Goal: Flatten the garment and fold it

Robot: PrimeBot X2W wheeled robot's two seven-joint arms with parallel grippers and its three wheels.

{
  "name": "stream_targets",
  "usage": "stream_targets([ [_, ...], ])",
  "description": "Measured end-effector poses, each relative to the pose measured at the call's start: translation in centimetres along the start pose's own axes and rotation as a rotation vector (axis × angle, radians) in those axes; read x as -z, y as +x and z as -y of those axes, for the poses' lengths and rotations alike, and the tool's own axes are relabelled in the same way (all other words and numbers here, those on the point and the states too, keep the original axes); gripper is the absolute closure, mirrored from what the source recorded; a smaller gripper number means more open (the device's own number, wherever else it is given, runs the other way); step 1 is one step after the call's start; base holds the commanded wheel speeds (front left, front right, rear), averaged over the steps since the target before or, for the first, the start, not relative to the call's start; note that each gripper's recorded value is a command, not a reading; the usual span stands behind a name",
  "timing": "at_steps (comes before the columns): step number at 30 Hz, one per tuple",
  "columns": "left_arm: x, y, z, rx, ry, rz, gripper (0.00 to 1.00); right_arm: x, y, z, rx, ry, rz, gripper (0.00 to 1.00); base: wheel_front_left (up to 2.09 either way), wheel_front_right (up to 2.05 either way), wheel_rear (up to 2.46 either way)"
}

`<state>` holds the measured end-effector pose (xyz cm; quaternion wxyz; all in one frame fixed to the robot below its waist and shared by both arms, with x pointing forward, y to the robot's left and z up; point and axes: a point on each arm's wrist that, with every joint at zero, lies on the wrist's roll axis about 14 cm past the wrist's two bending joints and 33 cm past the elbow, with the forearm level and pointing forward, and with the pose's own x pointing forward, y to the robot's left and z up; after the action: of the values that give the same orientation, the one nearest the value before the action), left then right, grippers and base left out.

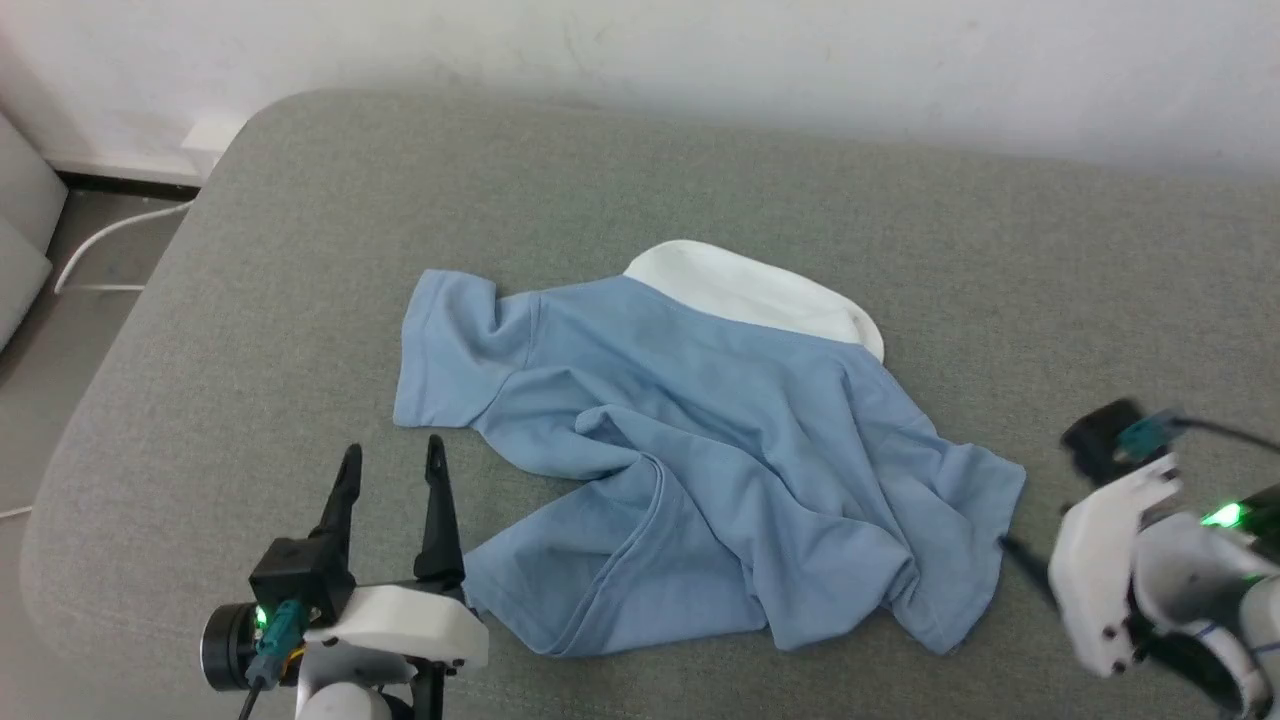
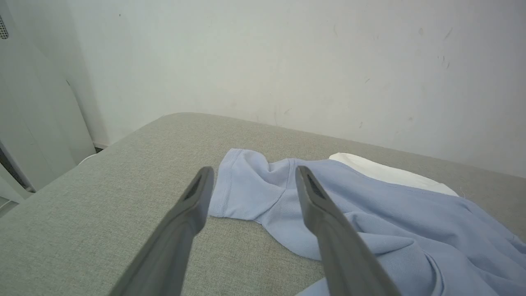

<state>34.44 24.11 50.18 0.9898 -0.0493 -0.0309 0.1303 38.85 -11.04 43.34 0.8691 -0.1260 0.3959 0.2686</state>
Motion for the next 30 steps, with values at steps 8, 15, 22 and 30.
stream_targets([
  [8, 1.1, 0.4, 0.2, 0.003, 0.005, -0.035, 0.0, -2.0, 2.4, 2.2, 0.041, 0.067, 0.036, 0.0, 0.0, 0.0, 0.0],
  [15, 1.6, 0.7, -0.6, -0.023, 0.021, -0.052, 0.0, -0.8, 6.5, 3.5, 0.076, 0.024, -0.034, 0.0, 0.0, 0.0, 0.0],
  [22, 2.1, 0.4, -1.5, -0.054, 0.028, -0.073, 0.0, -0.3, 8.7, 2.7, 0.035, 0.014, -0.057, 1.0, 0.0, 0.0, 0.0],
  [30, 1.7, 0.7, -1.0, -0.037, 0.012, -0.055, 0.0, -0.2, 6.6, 6.3, 0.148, 0.004, 0.005, 1.0, 0.0, 0.0, 0.0],
])
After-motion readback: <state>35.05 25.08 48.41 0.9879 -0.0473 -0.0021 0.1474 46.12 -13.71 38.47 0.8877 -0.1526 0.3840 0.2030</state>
